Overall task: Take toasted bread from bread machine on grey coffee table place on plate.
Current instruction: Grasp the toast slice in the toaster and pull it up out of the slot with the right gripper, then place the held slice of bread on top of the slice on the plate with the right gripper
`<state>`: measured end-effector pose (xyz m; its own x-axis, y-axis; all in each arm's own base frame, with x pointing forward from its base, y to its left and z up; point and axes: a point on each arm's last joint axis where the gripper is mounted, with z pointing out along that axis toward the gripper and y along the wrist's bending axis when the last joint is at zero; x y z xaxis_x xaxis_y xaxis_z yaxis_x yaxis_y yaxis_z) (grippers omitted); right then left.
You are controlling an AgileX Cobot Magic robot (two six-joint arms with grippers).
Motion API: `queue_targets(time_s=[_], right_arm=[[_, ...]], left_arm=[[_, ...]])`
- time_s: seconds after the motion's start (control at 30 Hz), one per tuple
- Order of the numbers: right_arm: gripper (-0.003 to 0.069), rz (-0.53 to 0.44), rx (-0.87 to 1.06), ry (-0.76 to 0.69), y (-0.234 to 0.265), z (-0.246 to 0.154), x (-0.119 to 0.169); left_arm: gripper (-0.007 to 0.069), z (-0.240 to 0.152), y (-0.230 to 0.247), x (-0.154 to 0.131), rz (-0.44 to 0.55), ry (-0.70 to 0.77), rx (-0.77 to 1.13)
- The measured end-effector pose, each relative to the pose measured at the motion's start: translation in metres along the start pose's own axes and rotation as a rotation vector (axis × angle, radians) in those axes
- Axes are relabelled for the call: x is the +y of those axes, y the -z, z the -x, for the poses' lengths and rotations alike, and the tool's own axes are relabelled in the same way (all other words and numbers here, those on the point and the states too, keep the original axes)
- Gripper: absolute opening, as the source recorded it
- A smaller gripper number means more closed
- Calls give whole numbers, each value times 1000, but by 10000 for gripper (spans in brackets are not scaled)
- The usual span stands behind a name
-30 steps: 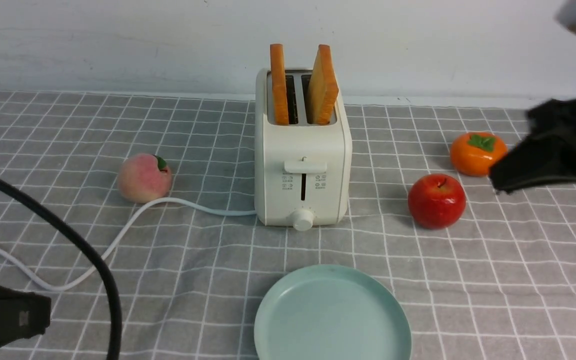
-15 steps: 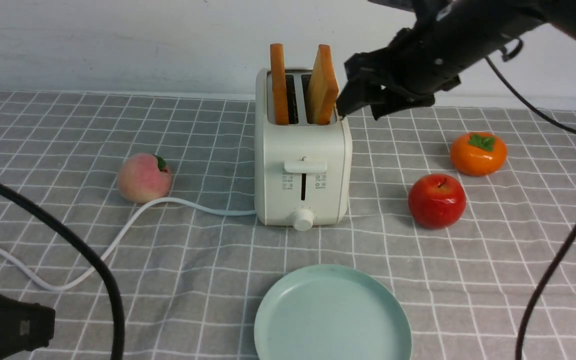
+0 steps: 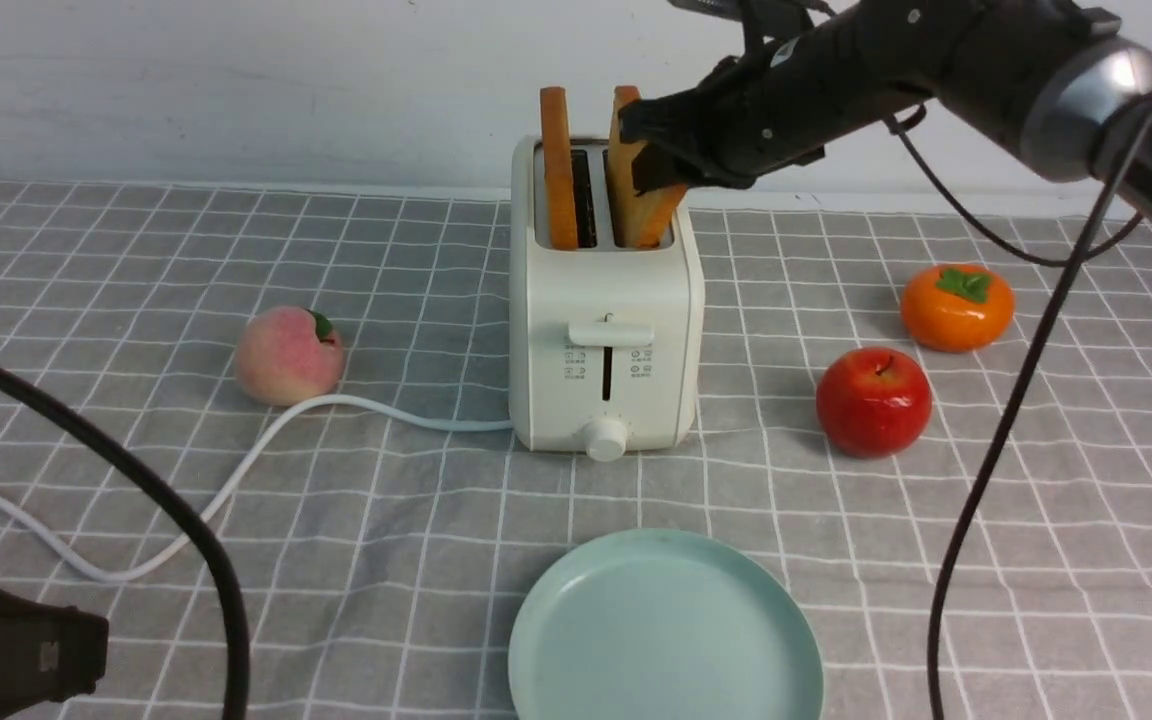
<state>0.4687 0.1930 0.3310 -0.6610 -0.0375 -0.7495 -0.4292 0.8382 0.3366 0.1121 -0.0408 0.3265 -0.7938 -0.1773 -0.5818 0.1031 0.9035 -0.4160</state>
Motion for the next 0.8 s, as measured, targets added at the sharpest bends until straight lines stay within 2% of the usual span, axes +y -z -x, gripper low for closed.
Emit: queue_targets(time_s=[0.1,0.2,0.23,0.27,0.37,0.47,0.6,0.73,0.8], right_arm=[[90,-1,-12,47,32,15,13],[90,-17,-54,141,109,36,41],[90,-17,-54,141,109,36,41],[90,-15,-68,167,149,38,55],[90,32,-62,208,222,35,83],[90,78,-79,241,261,26,99],[90,96,-37,229,273,8,101],[90,112,171,159,243,-38,85],[90,166,296,133,216,-71,75]], left_arm=[[-14,0,0,0,1,-1,0],[-14,0,0,0,2,-1,0],[-14,0,0,0,2,-1,0],[-14,0,0,0,2,-1,0],[-14,0,0,0,2,-7,0],[-14,0,0,0,2,-20,-1],[-14,0,1,0,2,-24,-2],[-14,-2,1,0,2,-24,16],[-14,-3,0,1,3,-24,23]])
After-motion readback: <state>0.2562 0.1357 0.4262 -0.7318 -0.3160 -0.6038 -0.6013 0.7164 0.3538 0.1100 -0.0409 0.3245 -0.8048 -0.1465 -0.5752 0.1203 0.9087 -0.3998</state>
